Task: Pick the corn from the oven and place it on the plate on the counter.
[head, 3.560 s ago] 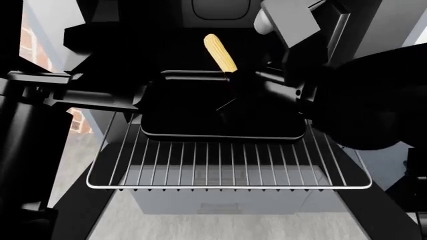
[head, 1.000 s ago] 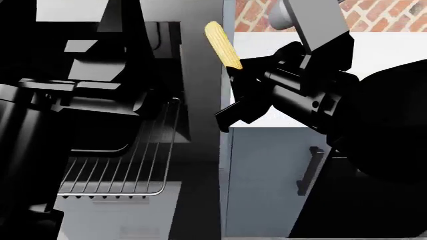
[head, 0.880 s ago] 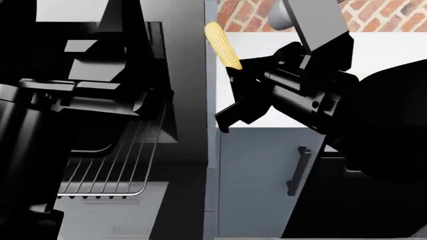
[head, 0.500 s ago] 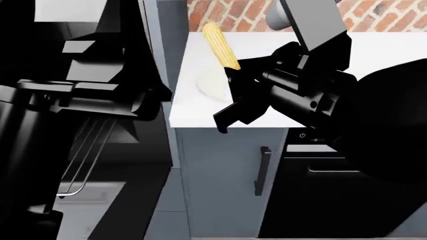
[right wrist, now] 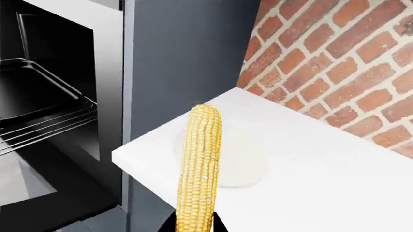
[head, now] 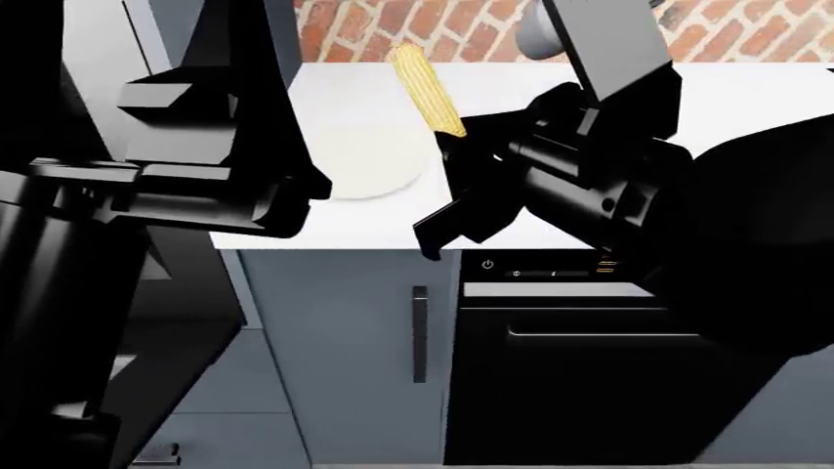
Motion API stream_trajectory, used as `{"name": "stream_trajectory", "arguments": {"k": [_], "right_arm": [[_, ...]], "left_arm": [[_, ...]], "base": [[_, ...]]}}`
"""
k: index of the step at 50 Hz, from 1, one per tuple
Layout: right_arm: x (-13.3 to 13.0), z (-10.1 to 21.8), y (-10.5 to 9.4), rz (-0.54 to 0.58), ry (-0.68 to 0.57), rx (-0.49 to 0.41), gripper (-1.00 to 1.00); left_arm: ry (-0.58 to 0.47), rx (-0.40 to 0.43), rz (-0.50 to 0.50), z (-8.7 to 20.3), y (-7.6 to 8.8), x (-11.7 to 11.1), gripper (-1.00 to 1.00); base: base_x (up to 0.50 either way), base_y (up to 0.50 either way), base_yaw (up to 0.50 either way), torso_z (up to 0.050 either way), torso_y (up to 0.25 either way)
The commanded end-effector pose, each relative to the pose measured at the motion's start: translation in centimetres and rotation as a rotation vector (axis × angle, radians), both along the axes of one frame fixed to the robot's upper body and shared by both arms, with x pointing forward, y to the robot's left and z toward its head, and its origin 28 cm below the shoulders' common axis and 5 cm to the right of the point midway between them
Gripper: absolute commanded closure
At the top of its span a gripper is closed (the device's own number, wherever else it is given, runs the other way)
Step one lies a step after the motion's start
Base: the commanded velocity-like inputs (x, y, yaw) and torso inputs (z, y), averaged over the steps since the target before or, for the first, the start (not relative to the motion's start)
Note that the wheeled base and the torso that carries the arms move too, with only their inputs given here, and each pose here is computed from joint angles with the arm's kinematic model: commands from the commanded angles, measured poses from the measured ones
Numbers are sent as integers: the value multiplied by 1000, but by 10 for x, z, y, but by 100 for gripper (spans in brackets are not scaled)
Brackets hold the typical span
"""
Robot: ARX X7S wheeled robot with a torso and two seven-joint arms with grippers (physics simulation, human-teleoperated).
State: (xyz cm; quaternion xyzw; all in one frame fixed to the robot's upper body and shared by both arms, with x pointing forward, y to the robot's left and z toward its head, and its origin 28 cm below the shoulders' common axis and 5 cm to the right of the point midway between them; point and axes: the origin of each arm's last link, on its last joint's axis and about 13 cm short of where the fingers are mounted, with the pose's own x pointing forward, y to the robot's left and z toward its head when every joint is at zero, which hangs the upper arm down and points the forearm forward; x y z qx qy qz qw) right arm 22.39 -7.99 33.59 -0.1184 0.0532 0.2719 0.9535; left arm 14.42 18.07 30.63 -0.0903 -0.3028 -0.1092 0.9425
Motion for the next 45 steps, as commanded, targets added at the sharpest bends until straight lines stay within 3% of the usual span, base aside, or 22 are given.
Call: {"name": "stream_trajectory", "arguments": {"k": [1,14,45], "right_arm": [[0,1,-1,-16,-31,13,100],[-1,1,0,-7,-35,19,100],[-2,-2,-1,-15,-22,0,100]], "left_arm": [[-4,-1,1,1,0,-1,-100],[-8,2,-4,2,-1,-2,-100],[-11,0,-10,1,-2,-3,-100]], "base": [[0,-500,0,0,0],[53,-8,0,0,1],[500,-182,0,0,2]]}}
